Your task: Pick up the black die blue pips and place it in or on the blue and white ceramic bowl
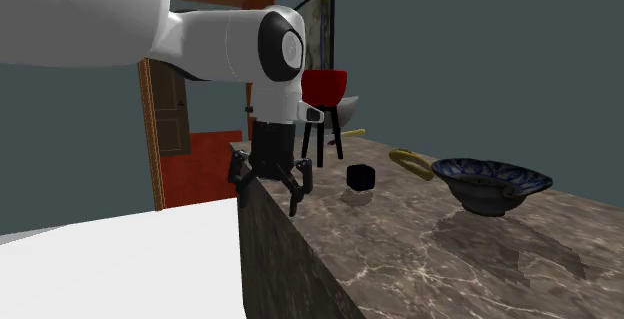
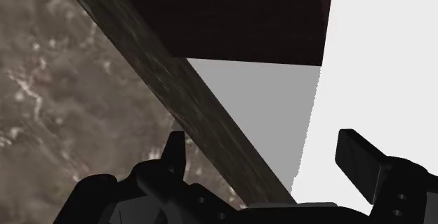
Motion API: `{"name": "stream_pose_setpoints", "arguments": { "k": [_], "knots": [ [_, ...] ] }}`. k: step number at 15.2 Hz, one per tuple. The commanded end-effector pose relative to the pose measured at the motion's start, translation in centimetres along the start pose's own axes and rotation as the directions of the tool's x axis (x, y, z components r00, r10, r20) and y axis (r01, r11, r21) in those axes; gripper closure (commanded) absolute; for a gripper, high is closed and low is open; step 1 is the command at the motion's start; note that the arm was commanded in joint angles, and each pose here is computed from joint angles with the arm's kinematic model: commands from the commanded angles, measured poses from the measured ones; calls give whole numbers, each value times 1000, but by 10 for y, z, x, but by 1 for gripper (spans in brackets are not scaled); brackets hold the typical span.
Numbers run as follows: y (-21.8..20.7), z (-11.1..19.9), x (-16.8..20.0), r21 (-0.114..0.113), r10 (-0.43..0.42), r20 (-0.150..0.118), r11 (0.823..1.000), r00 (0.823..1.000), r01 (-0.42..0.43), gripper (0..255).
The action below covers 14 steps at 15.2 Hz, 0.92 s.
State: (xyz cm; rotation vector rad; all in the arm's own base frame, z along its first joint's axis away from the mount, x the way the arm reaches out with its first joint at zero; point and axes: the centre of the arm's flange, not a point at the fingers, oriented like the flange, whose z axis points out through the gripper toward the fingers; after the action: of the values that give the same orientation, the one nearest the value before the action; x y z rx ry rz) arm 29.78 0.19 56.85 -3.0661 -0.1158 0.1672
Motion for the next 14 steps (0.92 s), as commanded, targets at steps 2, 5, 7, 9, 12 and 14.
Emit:
{"name": "stream_pose_setpoints", "arguments": {
  "k": [2, 5, 7, 9, 12, 14],
  "knots": [
    [8, -4, 8, -5, -5, -5, 1000, 1000, 5, 0],
    [34, -16, 32, -18, -19, -20, 1000, 1000, 19, 0],
    [50, -25, 47, -28, -29, -30, 999, 999, 29, 0],
    [66, -33, 63, -37, -39, -39, 999, 998, 38, 0],
    [90, -47, 88, -52, -54, -54, 997, 997, 52, 0],
    [106, -57, 104, -61, -65, -63, 996, 996, 61, 0]
  ]
}}
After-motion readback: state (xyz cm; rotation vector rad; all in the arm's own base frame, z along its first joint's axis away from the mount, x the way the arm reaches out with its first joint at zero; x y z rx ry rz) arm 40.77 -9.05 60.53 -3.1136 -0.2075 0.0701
